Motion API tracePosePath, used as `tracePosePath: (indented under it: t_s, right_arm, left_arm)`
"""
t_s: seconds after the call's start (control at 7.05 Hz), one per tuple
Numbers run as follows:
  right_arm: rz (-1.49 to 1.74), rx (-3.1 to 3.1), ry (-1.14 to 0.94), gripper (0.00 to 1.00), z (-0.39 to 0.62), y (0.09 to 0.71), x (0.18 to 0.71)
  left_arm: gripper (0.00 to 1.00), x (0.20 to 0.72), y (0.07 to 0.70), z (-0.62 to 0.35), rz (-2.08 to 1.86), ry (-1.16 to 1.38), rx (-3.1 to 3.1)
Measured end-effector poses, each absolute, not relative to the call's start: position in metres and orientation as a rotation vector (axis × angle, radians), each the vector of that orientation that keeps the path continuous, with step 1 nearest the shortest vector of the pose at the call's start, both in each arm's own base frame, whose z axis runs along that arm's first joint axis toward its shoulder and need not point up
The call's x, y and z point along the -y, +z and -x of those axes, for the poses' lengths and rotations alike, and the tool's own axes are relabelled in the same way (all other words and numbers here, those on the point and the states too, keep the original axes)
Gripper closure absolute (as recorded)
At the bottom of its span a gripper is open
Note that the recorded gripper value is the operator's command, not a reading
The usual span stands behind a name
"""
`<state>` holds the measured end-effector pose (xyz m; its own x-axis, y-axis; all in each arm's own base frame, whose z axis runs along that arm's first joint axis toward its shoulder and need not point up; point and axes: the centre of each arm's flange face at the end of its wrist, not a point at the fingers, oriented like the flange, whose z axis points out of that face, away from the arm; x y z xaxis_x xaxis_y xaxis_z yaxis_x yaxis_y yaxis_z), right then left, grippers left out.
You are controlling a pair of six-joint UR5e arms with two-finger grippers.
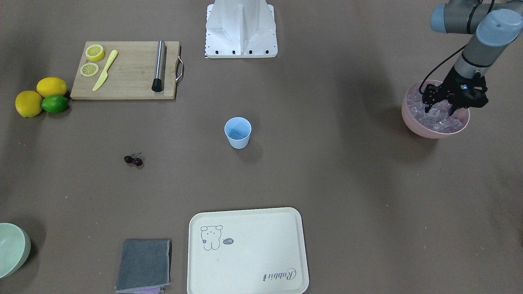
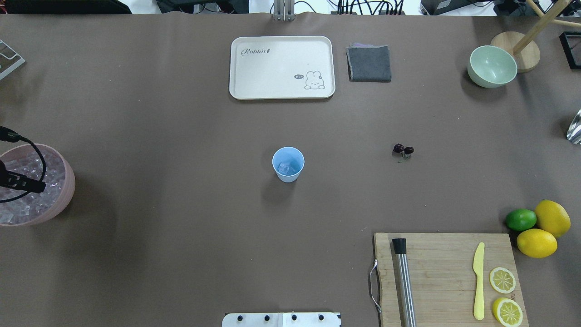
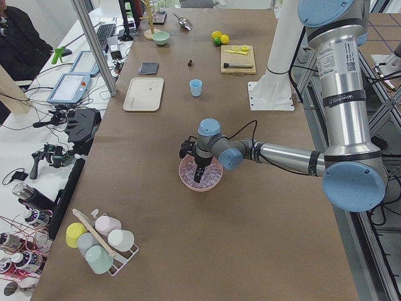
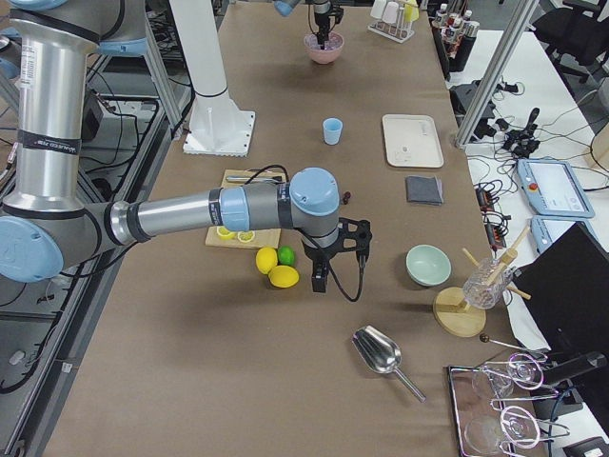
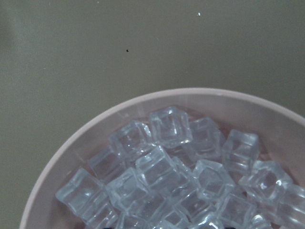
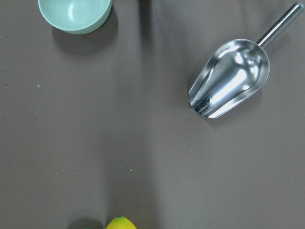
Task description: Put ice and cherries in cup
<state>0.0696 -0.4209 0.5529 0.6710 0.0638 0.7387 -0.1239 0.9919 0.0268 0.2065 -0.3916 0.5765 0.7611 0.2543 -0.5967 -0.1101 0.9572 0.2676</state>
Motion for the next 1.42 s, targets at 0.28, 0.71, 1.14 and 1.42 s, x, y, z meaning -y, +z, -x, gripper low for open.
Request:
tracePosePath:
  t_s: [0.28,0.71,1.14,1.42]
  right_arm:
    - [-0.077,0.829,0.106,0.00,-0.0696,0.5528,0.4201]
    - [-0.074,0.828,0.108,0.00,-0.0699,0.5540,0.4184]
    - [-0.074,0.828,0.110,0.00,-0.0707,0.5545,0.4174]
    - [-0.074,0.827,0.113,0.00,-0.0715,0.5550,0.4173]
  left_arm:
    - [0.37,0.3907,0.5773,-0.2059,-0.223,0.210,-0.676]
    - [0.37,0.3902,0.5778,-0.2077,-0.220,0.214,-0.674]
    - [0.94,0.3887,0.5765,-0.2112,-0.218,0.223,-0.676]
    - [1.00,0.3882,0.5735,-0.2117,-0.219,0.226,-0.683]
